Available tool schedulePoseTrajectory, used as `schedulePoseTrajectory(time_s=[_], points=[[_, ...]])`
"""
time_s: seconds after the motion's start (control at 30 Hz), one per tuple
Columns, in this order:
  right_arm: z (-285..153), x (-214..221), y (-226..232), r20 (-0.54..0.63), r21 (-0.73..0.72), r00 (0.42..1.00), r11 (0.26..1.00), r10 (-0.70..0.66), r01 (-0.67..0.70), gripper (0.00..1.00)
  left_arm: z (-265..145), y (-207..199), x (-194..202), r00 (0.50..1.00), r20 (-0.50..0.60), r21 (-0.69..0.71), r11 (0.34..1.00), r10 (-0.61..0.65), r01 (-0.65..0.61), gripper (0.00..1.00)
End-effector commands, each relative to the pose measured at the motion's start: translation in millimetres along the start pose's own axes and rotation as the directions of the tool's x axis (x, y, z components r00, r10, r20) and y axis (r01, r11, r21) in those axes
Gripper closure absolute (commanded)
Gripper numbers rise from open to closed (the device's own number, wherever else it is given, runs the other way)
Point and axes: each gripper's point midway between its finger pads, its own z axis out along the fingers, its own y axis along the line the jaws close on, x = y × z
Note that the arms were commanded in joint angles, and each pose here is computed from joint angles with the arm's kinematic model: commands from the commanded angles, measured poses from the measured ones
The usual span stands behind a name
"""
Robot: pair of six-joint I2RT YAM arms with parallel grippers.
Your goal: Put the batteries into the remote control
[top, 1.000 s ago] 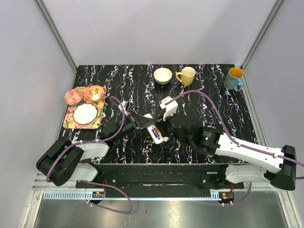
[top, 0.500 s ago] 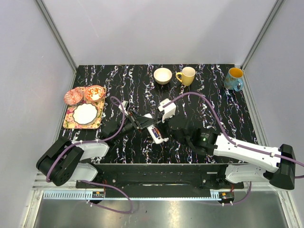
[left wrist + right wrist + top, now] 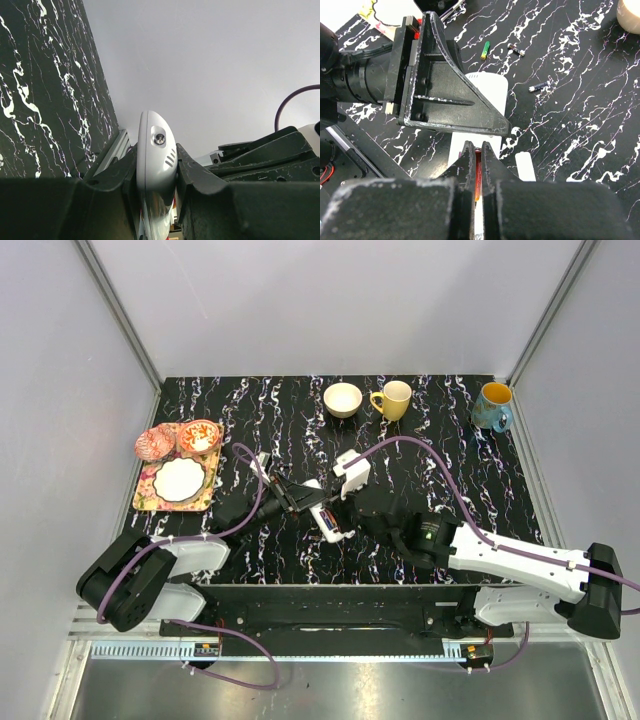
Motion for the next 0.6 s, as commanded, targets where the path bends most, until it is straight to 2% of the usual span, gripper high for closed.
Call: schedulePoseTrajectory(time_s=[0.0, 0.17, 0.57], points=[[-1, -20, 2, 0.079, 0.008, 0.996, 0.999, 0.036, -0.037, 1.00, 6, -38, -5, 0.999, 0.023, 0.125, 0.992, 0.034, -0.036, 1.00], [0, -22, 2, 0.094, 0.010, 0.995, 0.999, 0.045, -0.047, 1.00, 7, -37, -4, 0.999, 0.022, 0.130, 0.991, 0.028, -0.031, 1.00], [-10, 9, -5, -0.004, 0.016, 1.000, 1.000, 0.014, -0.014, 1.00, 9, -49, -6, 0.999, 0.027, 0.154, 0.987, 0.042, -0.045, 1.00]])
